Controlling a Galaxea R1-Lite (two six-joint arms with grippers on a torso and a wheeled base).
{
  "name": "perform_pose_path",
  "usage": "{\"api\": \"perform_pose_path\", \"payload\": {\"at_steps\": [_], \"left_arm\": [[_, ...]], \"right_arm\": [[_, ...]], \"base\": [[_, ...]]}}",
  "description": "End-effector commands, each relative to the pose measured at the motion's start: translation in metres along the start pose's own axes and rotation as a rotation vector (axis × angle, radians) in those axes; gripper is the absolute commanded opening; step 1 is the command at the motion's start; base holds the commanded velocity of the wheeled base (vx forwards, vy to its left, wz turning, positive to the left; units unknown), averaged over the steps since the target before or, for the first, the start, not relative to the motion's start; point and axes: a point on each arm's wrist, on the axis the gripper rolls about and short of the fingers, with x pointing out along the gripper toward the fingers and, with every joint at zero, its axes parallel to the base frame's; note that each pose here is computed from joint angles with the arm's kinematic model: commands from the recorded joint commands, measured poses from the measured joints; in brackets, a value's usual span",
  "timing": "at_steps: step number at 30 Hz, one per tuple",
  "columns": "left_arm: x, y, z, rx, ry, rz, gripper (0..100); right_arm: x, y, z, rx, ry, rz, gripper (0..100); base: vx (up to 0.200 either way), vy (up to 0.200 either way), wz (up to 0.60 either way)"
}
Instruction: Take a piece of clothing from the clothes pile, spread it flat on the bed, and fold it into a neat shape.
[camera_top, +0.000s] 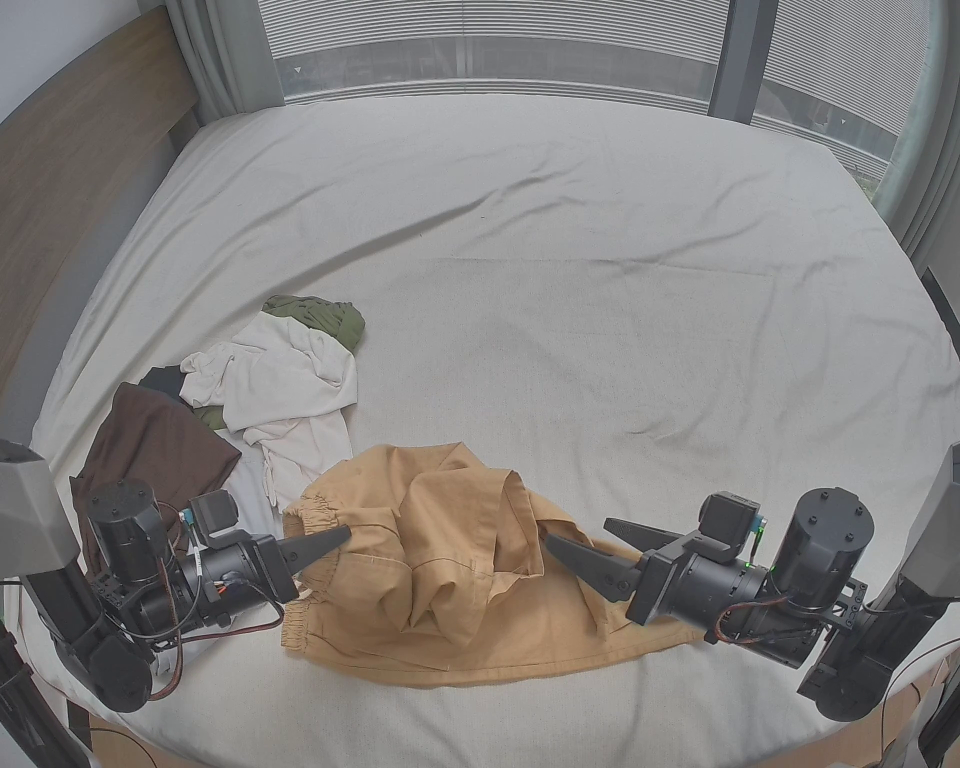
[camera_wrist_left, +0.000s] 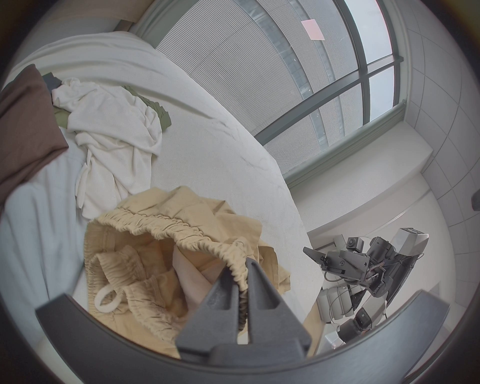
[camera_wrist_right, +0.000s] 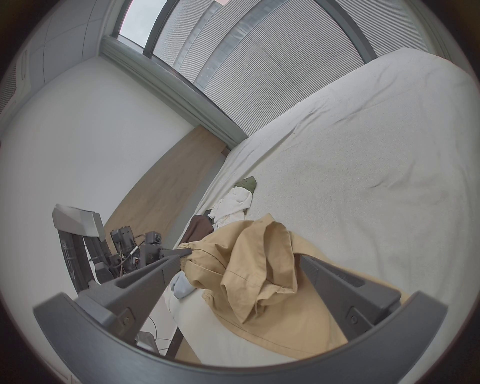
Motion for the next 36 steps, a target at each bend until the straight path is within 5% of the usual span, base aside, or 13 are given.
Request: {"api": "perform_pose_path", "payload": {"at_steps": [1,15,36], "left_arm": [[-0.002,0.003,0.008,0.009,-0.034,0.007,0],[-0.007,0.006,0.013,0.012,-0.063,0.027,0],[-0.01,0.006,0.017,0.018,-0.079,0.029,0]], "right_arm": [[0.014,0.006,0.009,0.018,-0.023,0.065,100],[0.062,-0.008,-0.039,0.04,0.148,0.03,100],[0.086,-0.017,-0.066,0.056,0.193,0.02,100]], "base": [[0.0,0.0,0.0],[0.0,0.0,0.0],[0.0,0.0,0.0]]}}
